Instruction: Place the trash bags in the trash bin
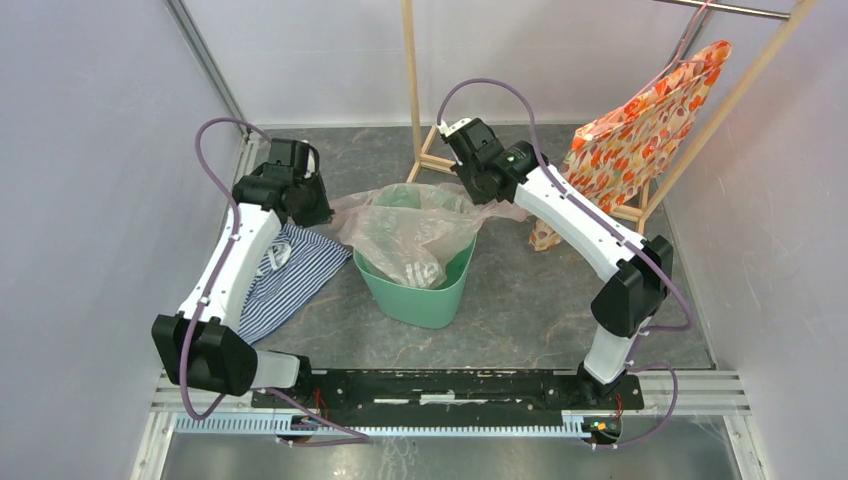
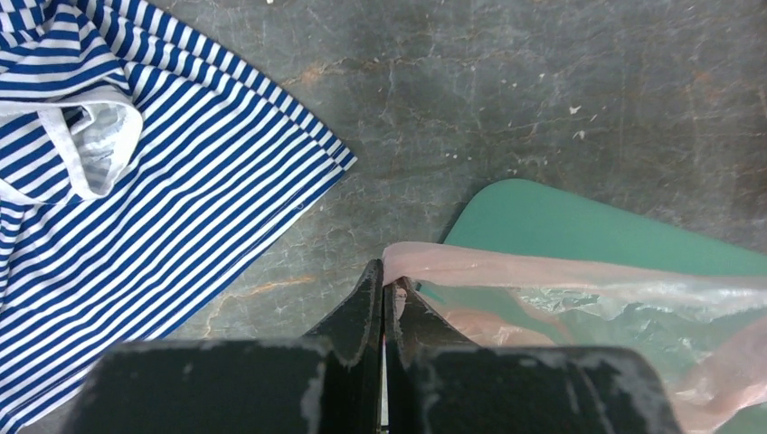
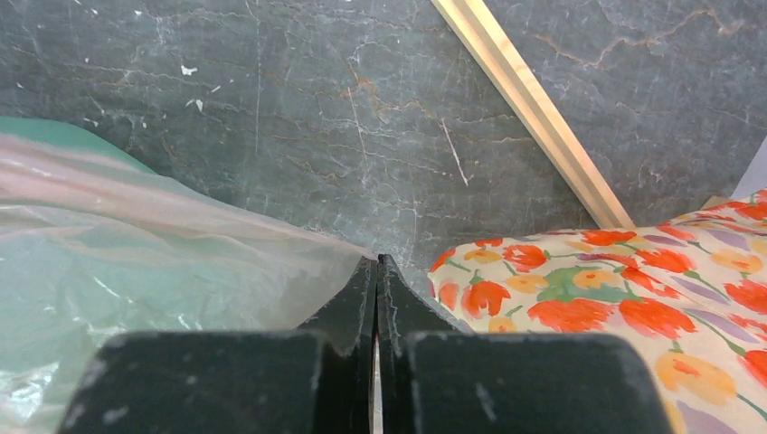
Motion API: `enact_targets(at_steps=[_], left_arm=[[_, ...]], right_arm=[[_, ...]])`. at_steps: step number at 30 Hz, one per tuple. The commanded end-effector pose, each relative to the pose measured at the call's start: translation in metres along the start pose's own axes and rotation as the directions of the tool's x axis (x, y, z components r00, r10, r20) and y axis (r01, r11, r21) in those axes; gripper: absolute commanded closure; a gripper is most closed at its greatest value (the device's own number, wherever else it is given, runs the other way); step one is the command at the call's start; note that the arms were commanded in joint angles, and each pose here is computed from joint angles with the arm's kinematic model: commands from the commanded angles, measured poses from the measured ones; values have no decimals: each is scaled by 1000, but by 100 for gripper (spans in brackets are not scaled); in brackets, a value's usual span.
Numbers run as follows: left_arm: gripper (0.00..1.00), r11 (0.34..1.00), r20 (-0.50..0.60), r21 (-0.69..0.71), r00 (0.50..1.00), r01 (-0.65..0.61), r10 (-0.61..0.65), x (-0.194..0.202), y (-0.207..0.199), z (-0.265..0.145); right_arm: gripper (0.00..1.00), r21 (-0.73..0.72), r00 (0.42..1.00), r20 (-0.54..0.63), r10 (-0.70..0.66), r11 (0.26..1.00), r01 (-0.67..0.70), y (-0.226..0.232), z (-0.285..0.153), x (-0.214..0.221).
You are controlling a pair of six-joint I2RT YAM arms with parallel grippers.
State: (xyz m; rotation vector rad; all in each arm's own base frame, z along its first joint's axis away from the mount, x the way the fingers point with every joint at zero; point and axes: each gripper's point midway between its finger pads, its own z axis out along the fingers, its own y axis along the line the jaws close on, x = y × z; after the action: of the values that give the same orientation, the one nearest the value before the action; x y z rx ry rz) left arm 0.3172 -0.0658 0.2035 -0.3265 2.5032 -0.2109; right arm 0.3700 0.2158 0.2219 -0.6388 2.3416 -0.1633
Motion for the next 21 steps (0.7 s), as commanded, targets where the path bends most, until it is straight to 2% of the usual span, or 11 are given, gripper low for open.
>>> enact_targets(at_steps=[1, 7, 9, 11, 17, 21], left_arm=[[98, 998, 3, 13, 998, -67, 67, 3, 4, 3], [98, 997, 4, 48, 998, -60, 60, 16, 3, -3], [98, 996, 8, 68, 998, -63, 62, 18, 1, -9], [98, 993, 25, 99, 998, -62, 60, 18, -4, -17], [98, 981, 40, 180, 997, -74, 68, 20, -16, -33], [98, 977, 34, 200, 997, -78, 72, 23, -18, -36]], right_arm=[[100, 21, 998, 54, 40, 999, -41, -11, -13, -8], [100, -1, 995, 82, 58, 998, -58, -12, -25, -8], [94, -13, 992, 104, 68, 998, -67, -14, -36, -12], [84, -33, 987, 138, 81, 996, -77, -16, -48, -17], [38, -116, 968, 229, 103, 990, -78, -19, -92, -29], [24, -162, 949, 293, 116, 984, -70, -21, -120, -37]])
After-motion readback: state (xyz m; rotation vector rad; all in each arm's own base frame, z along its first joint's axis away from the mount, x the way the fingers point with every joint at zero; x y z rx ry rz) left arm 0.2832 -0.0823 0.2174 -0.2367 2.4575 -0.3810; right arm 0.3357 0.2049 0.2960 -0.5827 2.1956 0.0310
